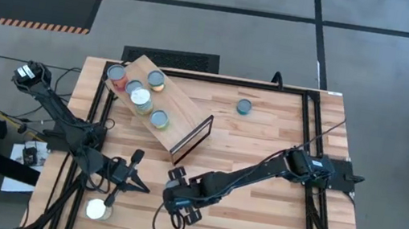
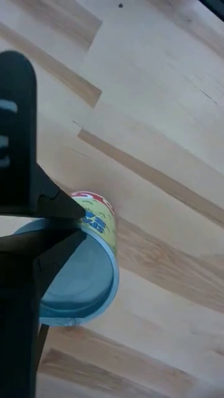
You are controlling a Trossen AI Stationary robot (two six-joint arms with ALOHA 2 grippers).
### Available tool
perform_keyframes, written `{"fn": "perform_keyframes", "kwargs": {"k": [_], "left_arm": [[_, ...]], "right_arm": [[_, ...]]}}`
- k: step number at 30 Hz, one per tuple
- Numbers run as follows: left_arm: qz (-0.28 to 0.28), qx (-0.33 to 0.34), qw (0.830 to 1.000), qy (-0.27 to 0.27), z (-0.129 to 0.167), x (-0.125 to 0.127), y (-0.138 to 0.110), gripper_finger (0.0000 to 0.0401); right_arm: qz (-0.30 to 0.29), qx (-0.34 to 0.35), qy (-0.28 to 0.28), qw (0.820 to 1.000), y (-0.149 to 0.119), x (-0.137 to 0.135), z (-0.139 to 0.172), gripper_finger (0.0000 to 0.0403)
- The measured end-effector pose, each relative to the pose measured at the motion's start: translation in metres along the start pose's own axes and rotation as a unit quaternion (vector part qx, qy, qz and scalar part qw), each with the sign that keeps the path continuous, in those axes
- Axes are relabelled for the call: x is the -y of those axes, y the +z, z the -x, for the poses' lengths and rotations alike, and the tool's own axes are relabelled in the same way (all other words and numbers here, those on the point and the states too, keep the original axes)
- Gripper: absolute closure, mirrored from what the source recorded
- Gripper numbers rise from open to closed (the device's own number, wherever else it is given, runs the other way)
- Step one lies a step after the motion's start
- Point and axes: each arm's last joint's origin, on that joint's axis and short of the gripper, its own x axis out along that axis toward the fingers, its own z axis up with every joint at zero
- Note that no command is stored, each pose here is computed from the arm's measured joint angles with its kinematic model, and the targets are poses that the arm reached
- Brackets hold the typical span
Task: Pick and place cans onto a shelf
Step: Put the canned spaghetti sauce on the shelf
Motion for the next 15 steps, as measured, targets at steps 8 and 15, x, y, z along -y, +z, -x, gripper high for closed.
{"fn": "perform_keyframes", "kwargs": {"k": [8, 15], "left_arm": [[-0.001, -0.003, 1.0, 0.001, 0.0, -0.0001, -0.0007, 0.0397], [0.001, -0.004, 1.0, 0.0, 0.0, -0.0001, -0.0008, 0.0397]], "right_arm": [[-0.004, 0.005, -0.005, 1.0, -0.0002, 0.003, -0.0068, 0.0345], [-0.001, 0.007, -0.006, 1.0, 0.0008, 0.0004, -0.0067, 0.0306]]}}
